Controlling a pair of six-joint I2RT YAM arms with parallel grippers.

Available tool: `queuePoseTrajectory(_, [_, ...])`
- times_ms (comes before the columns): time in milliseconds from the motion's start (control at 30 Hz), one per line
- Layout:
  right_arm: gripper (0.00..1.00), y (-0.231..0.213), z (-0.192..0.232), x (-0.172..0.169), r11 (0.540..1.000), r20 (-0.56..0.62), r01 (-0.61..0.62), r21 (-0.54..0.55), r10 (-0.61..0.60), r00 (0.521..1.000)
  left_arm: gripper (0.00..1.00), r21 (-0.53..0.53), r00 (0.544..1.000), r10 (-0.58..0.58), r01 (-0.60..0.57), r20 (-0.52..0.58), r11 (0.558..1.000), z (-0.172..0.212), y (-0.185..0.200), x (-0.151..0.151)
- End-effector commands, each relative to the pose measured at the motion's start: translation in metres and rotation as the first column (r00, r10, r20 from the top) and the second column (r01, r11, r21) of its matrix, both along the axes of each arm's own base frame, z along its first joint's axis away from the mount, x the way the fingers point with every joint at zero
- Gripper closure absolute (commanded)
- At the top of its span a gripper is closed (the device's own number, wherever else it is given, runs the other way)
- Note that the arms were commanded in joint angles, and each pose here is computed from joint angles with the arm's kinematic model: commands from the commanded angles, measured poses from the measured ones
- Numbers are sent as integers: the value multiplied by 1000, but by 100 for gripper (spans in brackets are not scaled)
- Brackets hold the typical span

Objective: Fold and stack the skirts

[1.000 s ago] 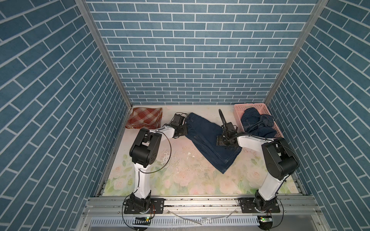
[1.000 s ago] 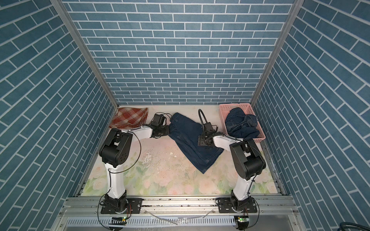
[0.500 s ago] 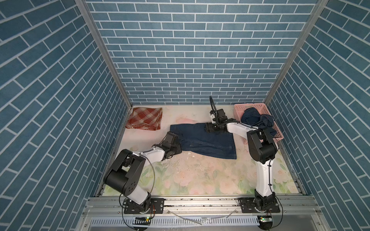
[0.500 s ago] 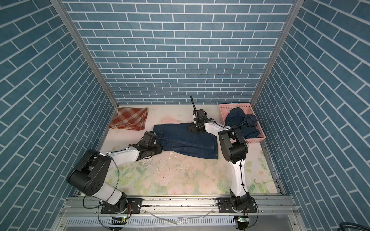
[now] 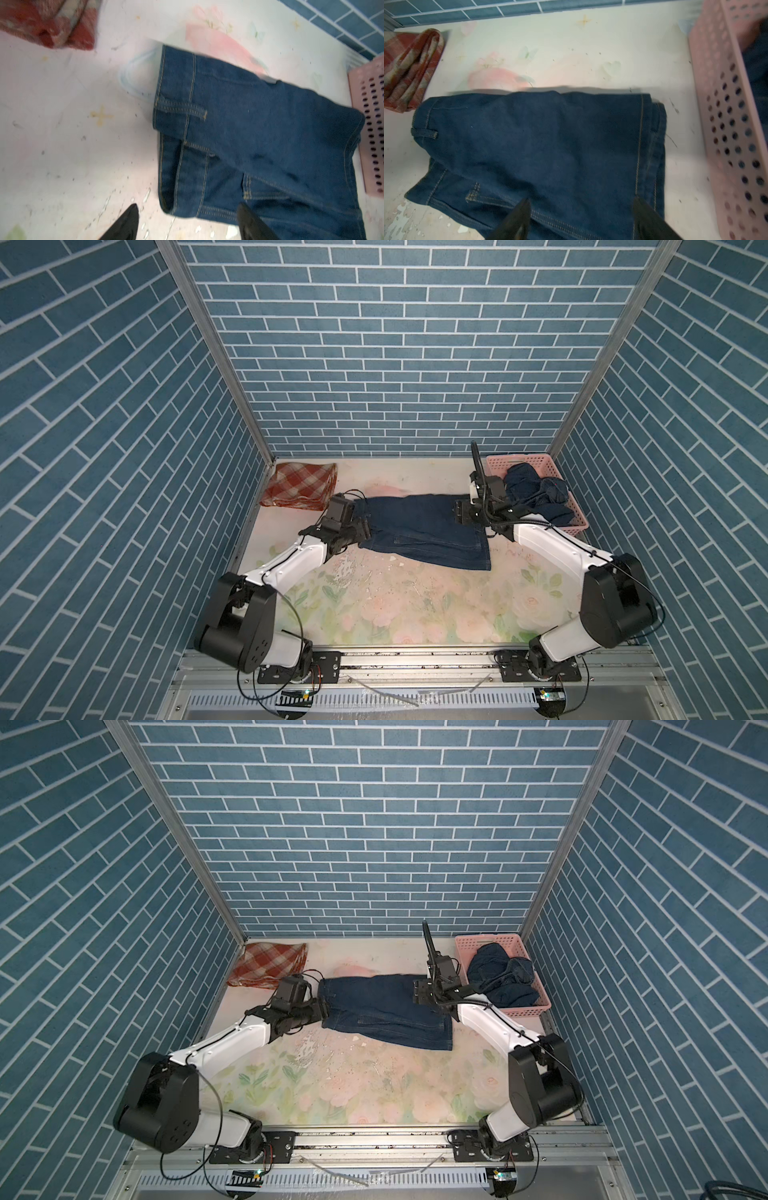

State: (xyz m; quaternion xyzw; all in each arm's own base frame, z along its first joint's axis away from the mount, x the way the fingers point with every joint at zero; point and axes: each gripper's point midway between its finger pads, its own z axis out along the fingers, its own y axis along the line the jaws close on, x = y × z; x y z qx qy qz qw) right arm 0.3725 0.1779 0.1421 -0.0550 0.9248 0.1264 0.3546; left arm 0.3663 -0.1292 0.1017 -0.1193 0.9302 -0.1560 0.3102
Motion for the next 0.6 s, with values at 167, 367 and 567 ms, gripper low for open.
queuePoseTrajectory(167, [28, -51, -30, -59, 982, -61, 187, -12, -187, 980, 30, 51, 998, 22, -20, -54, 998, -29, 6, 42])
queuePoseTrajectory(367, [32, -48, -46, -67, 984, -114, 179, 10, -177, 978, 39, 50, 998, 25, -22, -52, 998, -53, 3, 56])
queuePoseTrajectory(567, [40, -49, -58, -56, 982, -147, 191, 13, -187, 971, 49, 62, 999, -4, 7, -49, 998, -63, -1, 64])
